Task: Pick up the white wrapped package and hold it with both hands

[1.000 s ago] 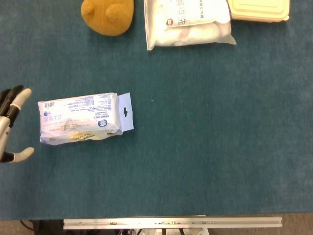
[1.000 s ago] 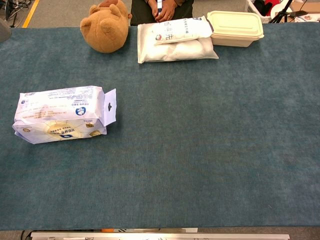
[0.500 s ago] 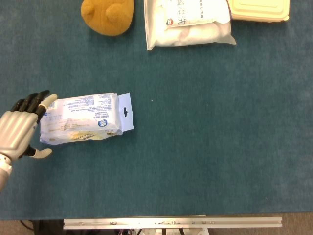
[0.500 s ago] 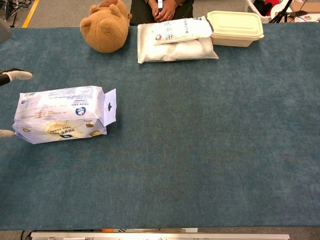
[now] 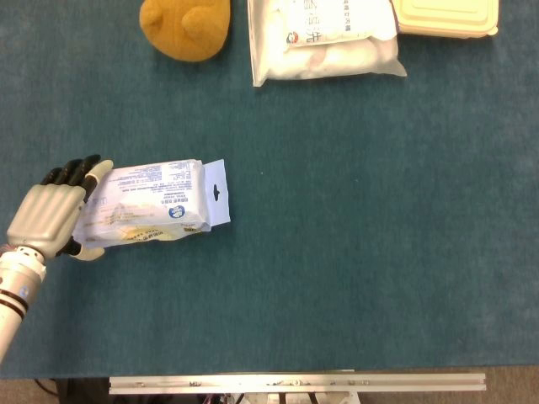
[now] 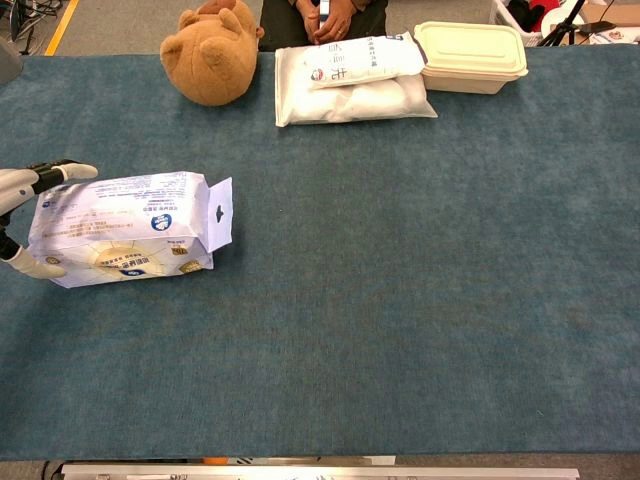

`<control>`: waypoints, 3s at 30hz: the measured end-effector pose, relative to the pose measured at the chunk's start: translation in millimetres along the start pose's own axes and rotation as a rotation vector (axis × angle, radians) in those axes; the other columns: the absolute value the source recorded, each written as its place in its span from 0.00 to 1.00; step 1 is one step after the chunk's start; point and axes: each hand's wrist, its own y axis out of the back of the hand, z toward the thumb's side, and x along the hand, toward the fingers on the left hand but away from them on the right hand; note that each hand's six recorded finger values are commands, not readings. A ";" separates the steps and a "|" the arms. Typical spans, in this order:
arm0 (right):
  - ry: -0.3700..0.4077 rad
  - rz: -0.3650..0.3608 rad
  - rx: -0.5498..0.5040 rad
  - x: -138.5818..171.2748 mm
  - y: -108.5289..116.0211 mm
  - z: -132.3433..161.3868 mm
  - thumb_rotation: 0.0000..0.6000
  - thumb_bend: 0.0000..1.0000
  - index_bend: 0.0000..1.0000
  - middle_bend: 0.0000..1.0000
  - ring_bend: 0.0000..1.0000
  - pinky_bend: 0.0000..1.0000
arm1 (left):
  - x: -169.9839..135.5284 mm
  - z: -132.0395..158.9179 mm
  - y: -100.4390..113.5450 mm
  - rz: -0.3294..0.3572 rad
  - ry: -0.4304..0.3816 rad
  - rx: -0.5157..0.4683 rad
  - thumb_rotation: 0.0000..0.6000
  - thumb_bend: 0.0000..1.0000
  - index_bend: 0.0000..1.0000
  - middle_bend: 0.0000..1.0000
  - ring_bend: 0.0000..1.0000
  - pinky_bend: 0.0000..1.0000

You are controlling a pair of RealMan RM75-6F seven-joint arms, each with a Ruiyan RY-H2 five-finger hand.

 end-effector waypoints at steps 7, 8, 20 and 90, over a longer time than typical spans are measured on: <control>-0.008 -0.002 0.003 0.7 1.6 -2.1 1.00 0.14 0.18 0.32 0.29 0.35 | 12.8 -3.6 -11.0 -0.002 0.020 -0.057 1.00 0.06 0.00 0.00 0.00 0.12; -0.009 -0.002 0.002 0.6 1.5 -2.2 1.00 0.14 0.18 0.32 0.29 0.35 | 14.4 -4.3 -12.7 -0.006 0.024 -0.070 1.00 0.06 0.01 0.00 0.00 0.15; 0.008 -0.001 -0.004 -7.2 -2.6 5.2 1.00 0.14 0.18 0.32 0.29 0.35 | 28.5 2.1 -20.8 -0.039 0.017 -0.341 1.00 0.22 0.50 0.36 0.42 0.63; 0.548 0.217 -0.335 -125.7 -43.4 262.2 1.00 0.00 0.00 0.02 0.00 0.18 | 8.9 162.7 79.6 -0.017 -0.346 -0.478 1.00 0.23 0.47 0.42 0.46 0.66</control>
